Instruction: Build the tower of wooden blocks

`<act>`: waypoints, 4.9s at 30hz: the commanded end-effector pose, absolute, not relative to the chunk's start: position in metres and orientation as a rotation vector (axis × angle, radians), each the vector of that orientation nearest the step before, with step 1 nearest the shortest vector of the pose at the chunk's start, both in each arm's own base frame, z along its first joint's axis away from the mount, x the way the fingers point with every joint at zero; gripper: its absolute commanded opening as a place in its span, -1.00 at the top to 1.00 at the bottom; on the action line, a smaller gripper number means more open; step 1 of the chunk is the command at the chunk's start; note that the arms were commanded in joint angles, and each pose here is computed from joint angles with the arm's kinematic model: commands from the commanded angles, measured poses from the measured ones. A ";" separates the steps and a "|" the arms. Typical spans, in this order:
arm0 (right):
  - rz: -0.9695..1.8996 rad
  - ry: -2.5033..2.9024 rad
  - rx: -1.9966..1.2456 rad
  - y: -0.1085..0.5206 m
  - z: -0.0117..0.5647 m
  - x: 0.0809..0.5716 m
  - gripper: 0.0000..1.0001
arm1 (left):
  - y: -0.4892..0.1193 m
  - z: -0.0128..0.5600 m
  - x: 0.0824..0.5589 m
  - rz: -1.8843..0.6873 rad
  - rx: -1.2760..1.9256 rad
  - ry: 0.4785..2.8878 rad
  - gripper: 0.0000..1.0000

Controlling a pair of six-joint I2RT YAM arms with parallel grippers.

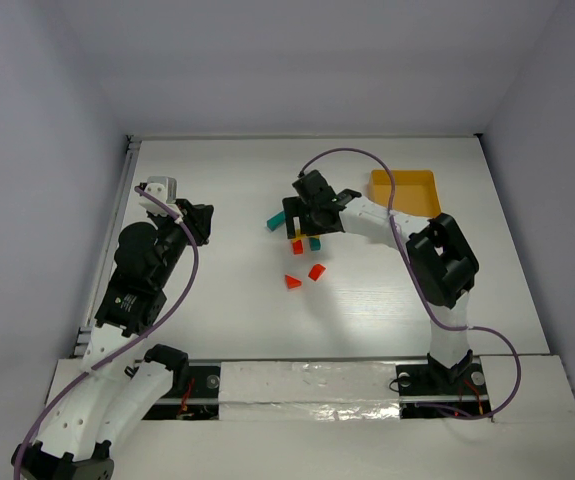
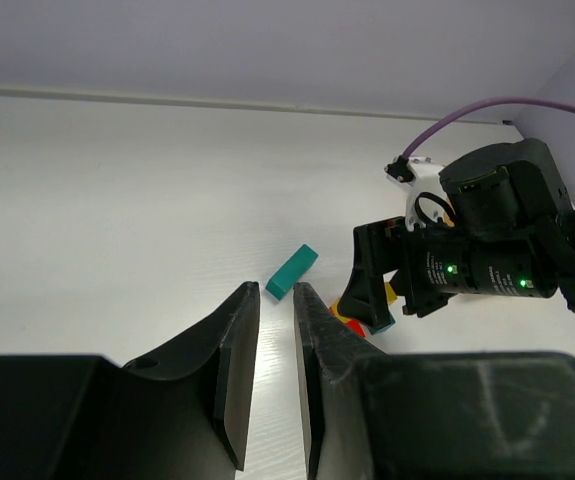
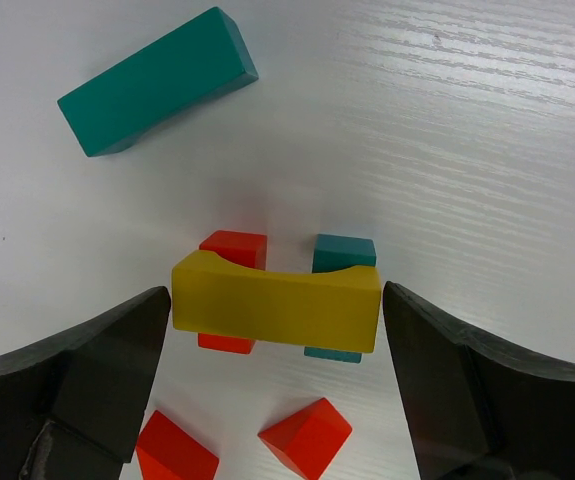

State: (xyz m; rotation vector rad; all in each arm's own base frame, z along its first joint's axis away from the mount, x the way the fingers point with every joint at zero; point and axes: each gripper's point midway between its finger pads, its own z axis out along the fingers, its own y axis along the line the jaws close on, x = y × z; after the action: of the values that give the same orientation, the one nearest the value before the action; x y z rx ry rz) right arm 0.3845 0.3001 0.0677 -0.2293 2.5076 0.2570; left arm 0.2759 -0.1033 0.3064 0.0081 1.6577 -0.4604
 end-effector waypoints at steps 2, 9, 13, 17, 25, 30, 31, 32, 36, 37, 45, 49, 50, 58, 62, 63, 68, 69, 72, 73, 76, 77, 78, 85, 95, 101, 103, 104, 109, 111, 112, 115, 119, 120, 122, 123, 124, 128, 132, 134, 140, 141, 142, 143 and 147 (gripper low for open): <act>0.282 2.429 -0.205 0.304 0.094 0.401 -0.87 | -0.104 0.317 0.278 -0.471 0.008 1.614 0.65; 0.306 2.389 -0.204 0.308 0.119 0.405 -0.89 | -0.104 0.316 0.279 -0.470 0.011 1.617 0.64; 0.317 2.377 -0.206 0.307 0.128 0.404 -0.89 | -0.104 0.316 0.279 -0.470 0.009 1.617 0.64; 0.318 2.361 -0.212 0.307 0.136 0.405 -0.90 | -0.104 0.316 0.278 -0.469 0.010 1.617 0.64; 0.288 2.363 -0.335 0.315 0.129 0.415 -0.97 | -0.103 0.317 0.278 -0.467 0.007 1.614 0.64; 0.254 2.362 -0.409 0.324 0.127 0.428 -0.98 | -0.103 0.316 0.279 -0.467 0.006 1.619 0.64; 0.249 2.373 -0.427 0.326 0.120 0.430 -0.98 | -0.103 0.317 0.279 -0.467 0.007 1.615 0.63; 0.256 2.373 -0.462 0.329 0.119 0.430 -0.98 | -0.103 0.316 0.279 -0.466 0.007 1.617 0.64; 0.276 2.365 -0.566 0.339 0.116 0.435 -0.98 | -0.103 0.316 0.279 -0.464 0.007 1.618 0.63; 0.274 2.365 -0.586 0.340 0.115 0.436 -0.98 | -0.103 0.316 0.279 -0.464 0.007 1.618 0.64; 0.211 2.333 -0.829 0.350 0.101 0.444 -0.99 | -0.104 0.315 0.280 -0.463 0.010 1.623 0.63; 0.200 2.341 -0.868 0.353 0.093 0.448 -0.99 | -0.103 0.315 0.281 -0.462 0.006 1.623 0.64; 0.202 2.349 -0.875 0.354 0.089 0.448 -0.99 | -0.103 0.315 0.281 -0.460 0.008 1.624 0.64; 0.256 2.370 -0.890 0.366 0.079 0.449 -0.99 | -0.104 0.314 0.282 -0.459 0.010 1.629 0.68; 0.265 2.364 -0.887 0.373 0.079 0.449 -0.99 | -0.104 0.314 0.282 -0.462 0.013 1.629 0.69; 0.260 2.377 -0.891 0.373 0.073 0.448 -0.99 | -0.104 0.314 0.282 -0.461 0.011 1.627 0.69; 0.265 2.387 -0.896 0.378 0.067 0.446 -0.99 | -0.105 0.315 0.282 -0.465 0.015 1.626 0.69; 0.264 2.389 -0.894 0.378 0.067 0.446 -0.99 | -0.105 0.315 0.282 -0.466 0.014 1.628 0.69; 0.279 2.387 -0.860 0.380 0.071 0.447 -0.99 | -0.105 0.315 0.282 -0.466 0.016 1.628 0.69; 0.290 2.371 -0.844 0.381 0.081 0.447 -0.99 | -0.105 0.315 0.282 -0.466 0.016 1.628 0.69; 0.332 2.352 -0.752 0.386 0.096 0.450 -0.98 | -0.103 0.315 0.283 -0.461 0.011 1.627 0.69; 0.346 2.351 -0.720 0.386 0.103 0.449 -0.98 | -0.103 0.315 0.283 -0.463 0.011 1.628 0.69; 0.347 2.355 -0.701 0.386 0.105 0.449 -0.98 | -0.103 0.315 0.282 -0.464 0.011 1.626 0.69; 0.337 2.388 -0.612 0.380 0.093 0.446 -0.99 | -0.104 0.316 0.282 -0.468 0.015 1.625 0.70; 0.317 2.412 -0.598 0.377 0.079 0.445 -0.99 | -0.104 0.316 0.281 -0.472 0.016 1.622 0.70; 0.280 2.395 -0.573 0.374 0.081 0.452 -0.95 | -0.104 0.315 0.281 -0.471 0.016 1.625 0.70; 0.275 2.392 -0.567 0.374 0.082 0.453 -0.94 | -0.104 0.316 0.281 -0.472 0.016 1.624 0.70; 0.280 2.386 -0.566 0.375 0.085 0.454 -0.91 | -0.104 0.316 0.281 -0.472 0.016 1.624 0.70; 0.276 2.389 -0.564 0.375 0.084 0.455 -0.87 | -0.104 0.315 0.281 -0.470 0.015 1.625 0.70; 0.274 2.391 -0.562 0.375 0.082 0.455 -0.83 | -0.104 0.315 0.281 -0.470 0.015 1.625 0.70; 0.267 2.388 -0.560 0.374 0.083 0.456 -0.82 | -0.104 0.316 0.281 -0.470 0.015 1.624 0.70; 0.265 2.382 -0.554 0.373 0.088 0.456 -0.78 | -0.104 0.316 0.281 -0.472 0.013 1.622 0.70; 0.270 2.353 -0.538 0.374 0.100 0.459 -0.75 | -0.104 0.315 0.281 -0.471 0.016 1.625 0.70; 0.269 2.346 -0.536 0.374 0.103 0.460 -0.74 | -0.105 0.316 0.281 -0.473 0.017 1.624 0.70; 0.266 2.329 -0.519 0.373 0.110 0.463 -0.72 | -0.105 0.315 0.281 -0.473 0.018 1.627 0.70; 0.278 2.310 -0.501 0.375 0.120 0.465 -0.72 | -0.105 0.314 0.281 -0.474 0.019 1.629 0.70; 0.282 2.297 -0.488 0.375 0.126 0.466 -0.72 | -0.105 0.315 0.281 -0.475 0.019 1.625 0.70; 0.298 2.251 -0.448 0.375 0.156 0.469 -0.72 | -0.105 0.314 0.281 -0.474 0.019 1.629 0.70; 0.306 2.207 -0.405 0.368 0.191 0.467 -0.72 | -0.106 0.317 0.280 -0.479 0.023 1.621 0.71; 0.335 2.186 -0.395 0.364 0.208 0.459 -0.72 | -0.105 0.317 0.278 -0.481 0.024 1.618 0.70; 0.298 2.240 -0.398 0.360 0.182 0.456 -0.84 | -0.104 0.320 0.275 -0.481 0.019 1.602 0.70; 0.291 2.251 -0.401 0.360 0.175 0.456 -0.86 | -0.104 0.320 0.276 -0.481 0.019 1.604 0.70; 0.304 2.268 -0.419 0.362 0.167 0.454 -0.89 | -0.104 0.320 0.276 -0.481 0.019 1.604 0.70; 0.309 2.280 -0.425 0.363 0.161 0.453 -0.92 | -0.104 0.320 0.276 -0.481 0.019 1.604 0.70; 0.303 2.347 -0.472 0.362 0.127 0.450 -0.96 | -0.105 0.318 0.277 -0.481 0.023 1.612 0.70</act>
State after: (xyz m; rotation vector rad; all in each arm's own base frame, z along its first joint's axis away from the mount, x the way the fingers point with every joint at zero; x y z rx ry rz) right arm 0.4532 0.3609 0.1564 -0.4337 2.2914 0.3081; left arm 0.2758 -0.1030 0.3066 0.0136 1.6575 -0.4671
